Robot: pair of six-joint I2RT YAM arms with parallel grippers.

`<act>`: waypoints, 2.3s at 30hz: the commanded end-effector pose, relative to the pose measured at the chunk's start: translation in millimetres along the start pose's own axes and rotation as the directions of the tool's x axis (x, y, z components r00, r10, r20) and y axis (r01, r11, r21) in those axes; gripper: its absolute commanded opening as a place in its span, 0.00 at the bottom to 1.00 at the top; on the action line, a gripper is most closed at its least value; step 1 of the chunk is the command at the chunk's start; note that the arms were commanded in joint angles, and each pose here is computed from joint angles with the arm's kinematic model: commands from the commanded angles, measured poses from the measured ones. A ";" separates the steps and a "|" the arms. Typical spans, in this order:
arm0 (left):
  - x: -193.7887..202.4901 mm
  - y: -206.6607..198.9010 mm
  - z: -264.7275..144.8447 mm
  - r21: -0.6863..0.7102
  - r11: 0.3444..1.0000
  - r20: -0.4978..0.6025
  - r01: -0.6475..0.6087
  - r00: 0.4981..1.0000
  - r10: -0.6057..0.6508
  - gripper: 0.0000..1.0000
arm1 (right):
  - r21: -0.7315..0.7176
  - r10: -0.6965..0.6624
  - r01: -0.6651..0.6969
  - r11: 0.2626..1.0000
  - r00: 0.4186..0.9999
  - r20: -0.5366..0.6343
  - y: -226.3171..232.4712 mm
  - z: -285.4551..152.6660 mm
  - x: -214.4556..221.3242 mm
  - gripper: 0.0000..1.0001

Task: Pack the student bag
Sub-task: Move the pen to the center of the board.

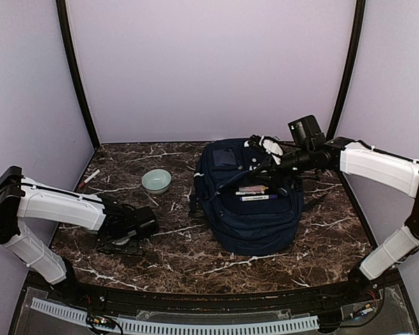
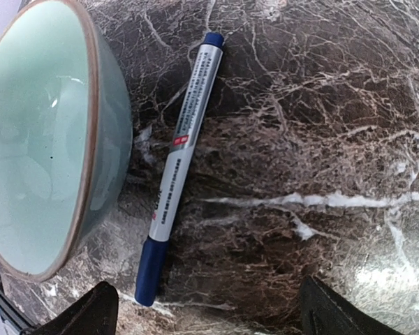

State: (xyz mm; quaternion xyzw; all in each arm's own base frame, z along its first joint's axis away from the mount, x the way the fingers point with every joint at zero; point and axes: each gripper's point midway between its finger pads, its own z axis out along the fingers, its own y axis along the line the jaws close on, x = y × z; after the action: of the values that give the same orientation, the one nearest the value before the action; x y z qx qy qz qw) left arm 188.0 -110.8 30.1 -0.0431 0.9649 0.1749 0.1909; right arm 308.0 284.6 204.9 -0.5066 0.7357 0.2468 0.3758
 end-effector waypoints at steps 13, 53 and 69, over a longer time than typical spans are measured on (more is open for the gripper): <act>12.2 1.4 22.5 0.121 0.982 0.023 0.146 0.988 -0.150 0.92 | -0.019 -0.007 0.008 1.000 0.998 0.061 -2.8 2.3 -16.1 0.00; 0.7 -80.5 7.8 0.399 0.917 -0.002 -0.011 1.000 0.013 0.23 | -0.017 -0.012 0.014 1.000 0.998 0.068 -1.4 -0.2 -18.1 0.00; 67.8 -153.4 -56.8 0.547 0.577 0.128 -0.606 0.742 0.658 0.13 | -0.028 -0.013 0.015 0.999 0.997 0.072 0.2 -0.1 -18.1 0.00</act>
State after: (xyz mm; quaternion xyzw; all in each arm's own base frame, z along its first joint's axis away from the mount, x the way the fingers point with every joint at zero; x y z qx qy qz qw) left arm 178.4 -275.5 16.0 0.2326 0.9535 -0.0694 0.1785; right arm 306.0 287.8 199.6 -0.5081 0.7355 0.2589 0.3658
